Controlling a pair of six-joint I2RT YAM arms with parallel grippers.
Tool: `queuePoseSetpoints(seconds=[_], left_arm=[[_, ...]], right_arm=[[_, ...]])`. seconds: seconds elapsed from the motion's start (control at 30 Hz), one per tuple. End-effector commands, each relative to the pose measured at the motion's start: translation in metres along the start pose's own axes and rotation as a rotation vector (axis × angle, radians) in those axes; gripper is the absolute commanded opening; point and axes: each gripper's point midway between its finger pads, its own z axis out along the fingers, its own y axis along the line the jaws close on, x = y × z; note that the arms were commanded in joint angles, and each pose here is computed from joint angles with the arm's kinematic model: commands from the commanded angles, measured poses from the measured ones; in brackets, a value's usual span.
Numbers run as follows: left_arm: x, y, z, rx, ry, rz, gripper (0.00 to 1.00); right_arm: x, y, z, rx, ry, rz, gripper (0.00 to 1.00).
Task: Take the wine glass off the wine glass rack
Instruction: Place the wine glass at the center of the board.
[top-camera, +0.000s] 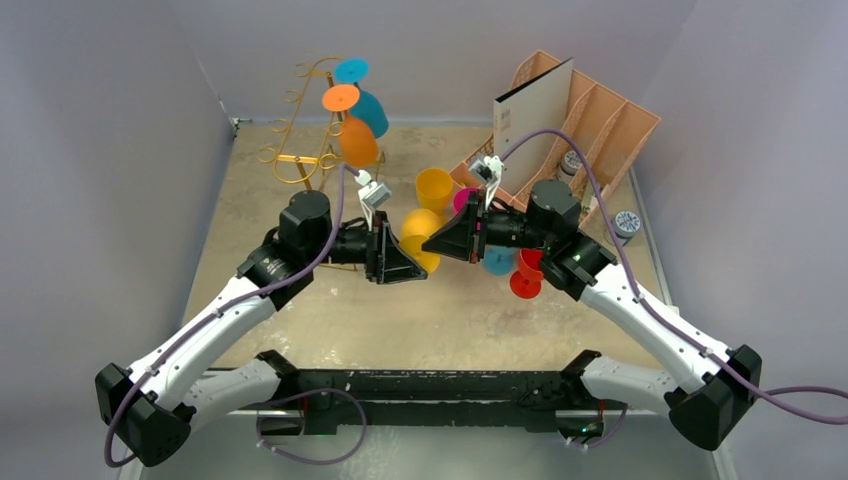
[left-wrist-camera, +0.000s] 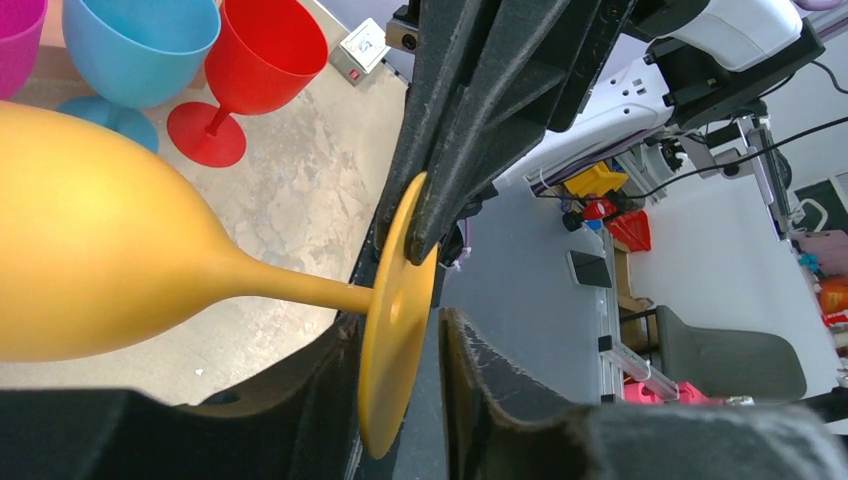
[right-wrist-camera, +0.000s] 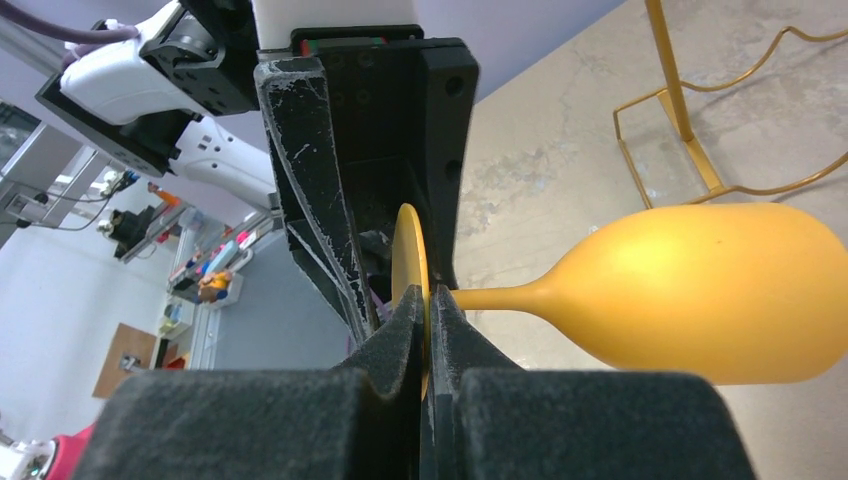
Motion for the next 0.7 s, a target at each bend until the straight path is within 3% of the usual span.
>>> queuePoseSetpoints(seconds=[0.0, 0.27, 0.43, 0.53, 0.67], left_arm=[[-0.007, -0.010, -0.001, 0.029, -0.030, 0.033, 0.27], [-0.014, -0.003, -0.003, -0.016, -0.084, 0.054, 0.00], [-0.015, -0.003, -0.004, -0.013, -0.099, 0.089, 0.00], [-0.013, -0.005, -0.005, 0.000, -0.096, 0.122, 0.00], [-0.003, -0.009, -0.009, 0.036, -0.064, 0.209, 0.00]], right_arm=[[-0.021, 0.011, -0.004, -0.022, -0.097, -0.078, 0.00], [-0.017, 0.010, -0.006, -0.015, -0.092, -0.068, 0.01], [-0.015, 0.009, -0.007, -0.003, -0.081, -0.055, 0.15], [-0.017, 0.010, -0.007, 0.005, -0.074, -0.050, 0.25], [-0.021, 0.007, -0.010, 0.049, -0.072, -0.041, 0.66]])
